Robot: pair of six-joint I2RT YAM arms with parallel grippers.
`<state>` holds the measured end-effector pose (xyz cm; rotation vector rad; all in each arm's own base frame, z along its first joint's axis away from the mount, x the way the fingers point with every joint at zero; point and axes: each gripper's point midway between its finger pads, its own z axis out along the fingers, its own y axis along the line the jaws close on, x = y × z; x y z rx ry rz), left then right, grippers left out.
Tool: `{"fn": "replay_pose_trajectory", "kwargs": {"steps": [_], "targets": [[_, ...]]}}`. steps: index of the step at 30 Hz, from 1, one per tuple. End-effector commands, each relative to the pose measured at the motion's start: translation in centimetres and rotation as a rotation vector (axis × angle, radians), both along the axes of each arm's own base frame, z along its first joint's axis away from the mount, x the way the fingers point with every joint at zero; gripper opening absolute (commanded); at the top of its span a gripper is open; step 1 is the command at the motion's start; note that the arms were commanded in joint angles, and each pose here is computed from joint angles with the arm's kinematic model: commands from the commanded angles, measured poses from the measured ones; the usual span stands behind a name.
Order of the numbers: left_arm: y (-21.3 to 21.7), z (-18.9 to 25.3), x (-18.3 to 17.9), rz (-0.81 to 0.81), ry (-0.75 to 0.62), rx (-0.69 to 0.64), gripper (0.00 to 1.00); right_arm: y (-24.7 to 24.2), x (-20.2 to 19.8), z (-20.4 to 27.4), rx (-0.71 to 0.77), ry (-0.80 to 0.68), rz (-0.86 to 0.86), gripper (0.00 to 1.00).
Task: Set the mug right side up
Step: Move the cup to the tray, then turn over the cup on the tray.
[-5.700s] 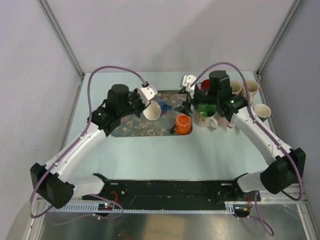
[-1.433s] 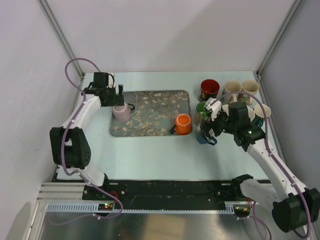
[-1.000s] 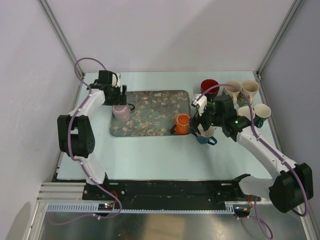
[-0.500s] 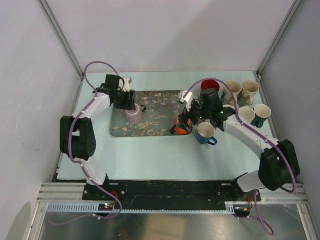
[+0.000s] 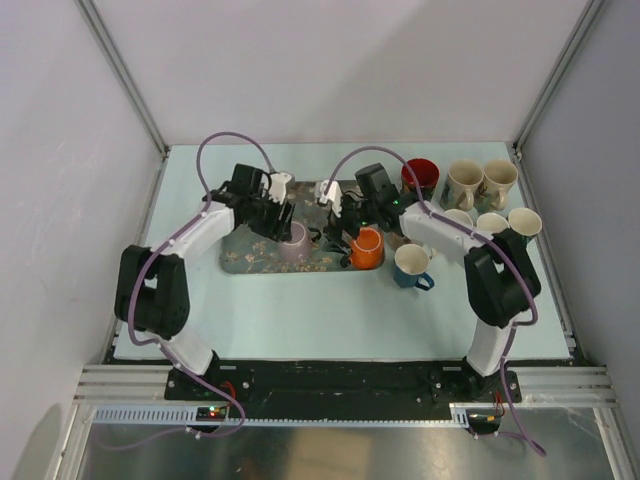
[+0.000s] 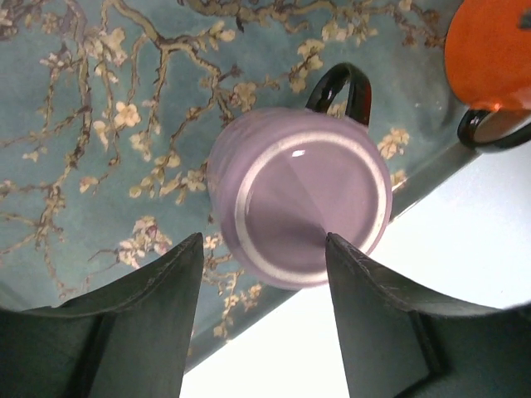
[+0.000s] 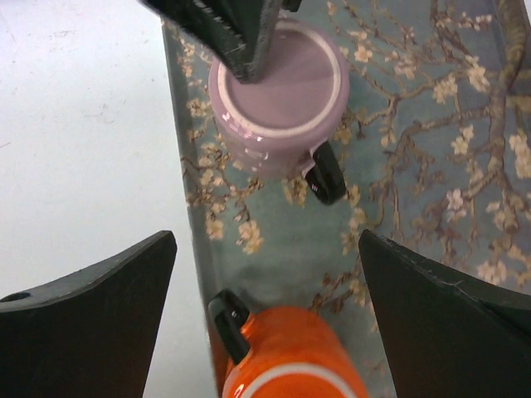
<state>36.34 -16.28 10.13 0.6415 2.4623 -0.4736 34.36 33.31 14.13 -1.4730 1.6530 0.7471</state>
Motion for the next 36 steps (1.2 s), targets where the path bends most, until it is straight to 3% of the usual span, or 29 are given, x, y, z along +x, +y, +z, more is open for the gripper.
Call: {"fn": "replay_pose_trajectory", "kwargs": {"steps": [1, 11, 20, 24, 31, 36], "targets": [[1.4, 3.2, -0.2, -0.055, -0.128, 0.014, 0.67, 2.5, 1.0, 1.0, 0.024, -0.061, 0.114, 0.98], [3.7, 8.3, -0.4, 0.096, -0.254, -0.048, 0.75, 6.1, 1.5, -3.9, -0.042, -0.036, 0.198, 0.96], [4.1, 11.6, -3.2, 0.091, -0.37, -0.105, 0.75, 5.0, -2.7, -4.4, -0.061, 0.042, 0.255, 0.8], [4.2, 11.5, -3.3, 0.099, -0.37, -0.103, 0.75, 4.7, -3.3, -3.6, -0.033, 0.089, 0.186, 0.78], [4.2, 12.0, -3.1, 0.104, -0.38, -0.108, 0.75, 5.5, 0.7, -5.8, -0.045, 0.088, -0.03, 0.69], [4.4, 12.7, -3.3, 0.096, -0.412, -0.094, 0.75, 5.8, 0.9, -7.1, -0.075, 0.097, -0.04, 0.66]]}}
